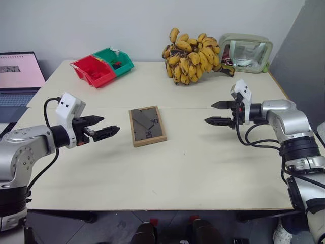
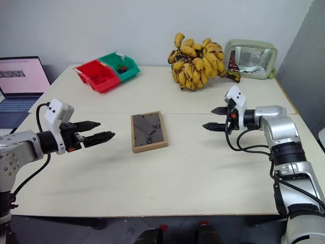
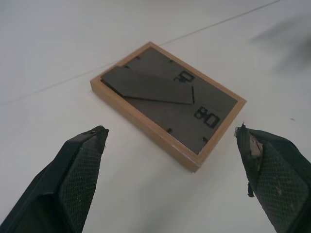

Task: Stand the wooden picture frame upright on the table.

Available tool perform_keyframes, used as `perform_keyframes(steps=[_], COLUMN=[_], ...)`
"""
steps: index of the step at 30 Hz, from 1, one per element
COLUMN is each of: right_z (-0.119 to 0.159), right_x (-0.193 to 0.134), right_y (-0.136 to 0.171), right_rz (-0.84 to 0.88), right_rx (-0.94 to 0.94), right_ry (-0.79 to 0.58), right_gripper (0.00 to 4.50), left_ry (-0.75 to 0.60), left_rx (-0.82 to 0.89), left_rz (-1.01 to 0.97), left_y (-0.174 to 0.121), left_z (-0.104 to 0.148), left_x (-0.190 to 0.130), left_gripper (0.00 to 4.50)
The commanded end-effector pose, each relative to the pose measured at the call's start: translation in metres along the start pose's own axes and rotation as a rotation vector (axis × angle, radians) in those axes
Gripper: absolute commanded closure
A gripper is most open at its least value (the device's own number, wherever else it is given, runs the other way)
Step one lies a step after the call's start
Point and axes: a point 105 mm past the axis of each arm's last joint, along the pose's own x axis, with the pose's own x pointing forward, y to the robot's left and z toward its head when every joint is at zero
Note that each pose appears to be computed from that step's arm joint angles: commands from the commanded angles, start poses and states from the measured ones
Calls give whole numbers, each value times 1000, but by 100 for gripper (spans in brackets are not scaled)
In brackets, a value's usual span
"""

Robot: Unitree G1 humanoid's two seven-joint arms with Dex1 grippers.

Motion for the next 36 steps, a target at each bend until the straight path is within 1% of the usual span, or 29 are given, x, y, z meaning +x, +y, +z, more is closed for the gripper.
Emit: perform_keyframes(steps=[1,2,4,7,8,10,12,13,14,16,17,18,19,21,23,28,29,32,36], right_z=[5,4,5,9,8,5,7,8,8,4,1,-1,-6,-13,-17,-17,-18,-12,-5], right_x=[-9,-8,-6,0,3,12,21,25,31,42,47,50,57,77,97,120,126,144,163], right_y=[2,4,5,1,-1,-3,0,1,2,3,3,3,5,7,7,0,-2,2,12], right_rz=[5,10,11,-26,-45,-86,-104,-114,-122,-145,-159,-168,-171,-189,-219,-286,-315,-321,-304], right_rx=[-7,7,10,2,1,-3,-16,-16,-11,-26,-36,-42,-40,2,-13,-42,-64,-86,-69], right_ry=[-20,-24,-30,-49,-55,-65,-90,-103,-111,-105,-99,-96,-90,-89,-74,-54,-32,-26,-39], right_gripper=[39,48,93,165,198,254,293,322,332,387,390,392,410,442,447,447,447,447,447], left_ry=[-67,-69,-70,-131,-148,-159,-150,-147,-144,-141,-135,-131,-123,-123,-135,-147,-130,-92,-49], left_rx=[-1,-10,-2,12,11,14,32,41,43,44,47,50,46,16,-2,-64,-80,-109,-112], left_rz=[-26,-23,-2,61,88,138,171,184,206,253,285,305,368,439,435,381,355,320,253], left_y=[-6,-5,-2,9,13,18,18,18,21,27,31,34,43,51,48,38,33,26,17], left_z=[16,13,12,20,19,11,4,2,-1,-7,-11,-13,-19,-28,-32,-39,-42,-46,-53], left_x=[-7,-7,-8,-10,-9,-5,0,2,3,5,7,8,10,18,33,63,73,95,112], left_gripper=[68,88,125,191,215,261,302,327,339,386,391,405,429,450,450,450,450,450,450])
